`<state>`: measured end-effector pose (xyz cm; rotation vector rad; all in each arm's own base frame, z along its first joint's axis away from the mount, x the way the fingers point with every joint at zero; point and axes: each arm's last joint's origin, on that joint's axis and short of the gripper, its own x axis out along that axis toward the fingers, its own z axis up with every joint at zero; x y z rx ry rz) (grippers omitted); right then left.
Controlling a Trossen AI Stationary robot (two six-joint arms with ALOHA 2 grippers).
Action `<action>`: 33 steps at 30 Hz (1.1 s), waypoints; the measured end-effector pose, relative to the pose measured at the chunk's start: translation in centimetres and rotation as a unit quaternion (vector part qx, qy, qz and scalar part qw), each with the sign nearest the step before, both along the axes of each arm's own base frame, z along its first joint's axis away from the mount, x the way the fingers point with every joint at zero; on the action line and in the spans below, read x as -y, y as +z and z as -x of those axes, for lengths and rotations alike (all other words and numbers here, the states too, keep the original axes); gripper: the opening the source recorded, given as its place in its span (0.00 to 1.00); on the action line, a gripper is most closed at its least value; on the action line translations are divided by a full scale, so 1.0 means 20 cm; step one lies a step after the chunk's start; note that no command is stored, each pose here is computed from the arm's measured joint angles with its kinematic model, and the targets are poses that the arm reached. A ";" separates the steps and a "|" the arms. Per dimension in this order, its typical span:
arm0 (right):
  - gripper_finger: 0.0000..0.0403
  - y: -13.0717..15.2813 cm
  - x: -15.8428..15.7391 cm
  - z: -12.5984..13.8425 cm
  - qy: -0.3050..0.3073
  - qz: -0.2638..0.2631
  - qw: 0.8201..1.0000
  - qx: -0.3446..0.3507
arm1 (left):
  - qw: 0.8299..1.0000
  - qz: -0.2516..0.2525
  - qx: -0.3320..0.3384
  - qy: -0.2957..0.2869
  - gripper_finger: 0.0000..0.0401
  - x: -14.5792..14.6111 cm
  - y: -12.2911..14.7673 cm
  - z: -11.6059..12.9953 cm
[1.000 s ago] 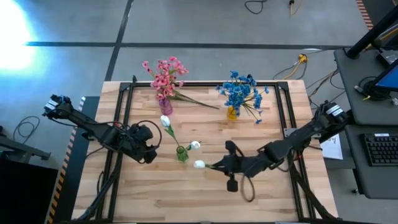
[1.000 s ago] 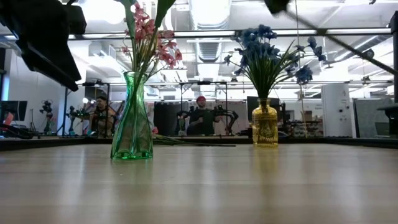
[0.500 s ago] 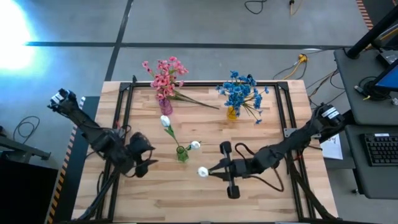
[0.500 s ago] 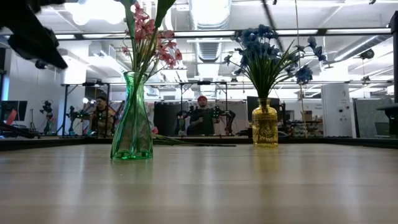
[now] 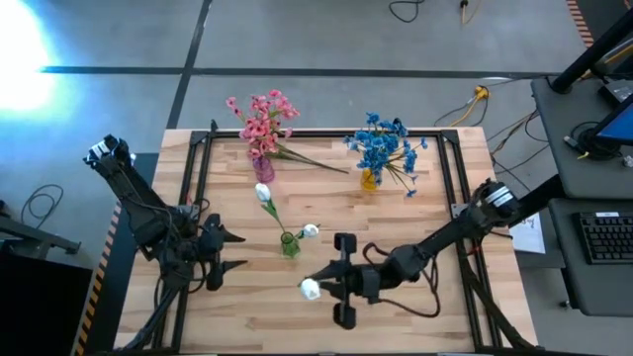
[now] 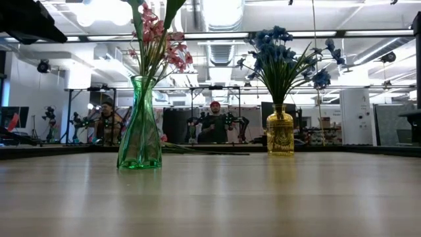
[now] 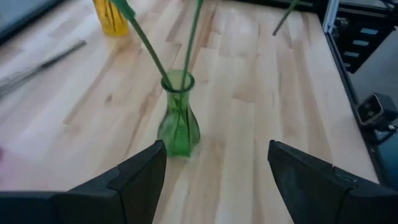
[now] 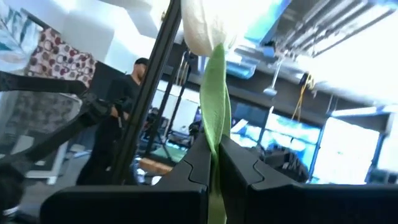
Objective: Sort flowers into vase by color
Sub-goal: Put the white flower into the green vase
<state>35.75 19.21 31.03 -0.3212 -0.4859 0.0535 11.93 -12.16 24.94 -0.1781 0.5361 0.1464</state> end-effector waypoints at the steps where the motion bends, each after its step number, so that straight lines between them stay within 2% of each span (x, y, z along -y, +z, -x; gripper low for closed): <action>1: 0.03 0.01 -0.01 -0.02 -0.006 0.009 1.000 0.005 | 1.000 -0.006 0.005 0.002 0.67 0.00 0.00 0.00; 5: 0.03 0.03 -0.01 -0.12 -0.029 0.025 0.999 0.021 | 1.000 -0.024 0.017 0.008 0.67 0.00 0.01 0.00; 16: 0.03 0.02 0.07 -0.35 -0.074 0.010 0.995 0.064 | 1.000 -0.019 0.008 -0.004 0.67 0.00 0.00 0.00; 24: 0.03 0.01 0.18 -0.41 -0.101 -0.006 0.992 0.079 | 1.000 -0.011 -0.007 -0.007 0.67 0.00 -0.01 0.01; 33: 0.03 0.00 0.27 -0.45 -0.139 -0.017 0.988 0.063 | 1.000 -0.012 -0.007 -0.007 0.67 0.00 -0.01 0.01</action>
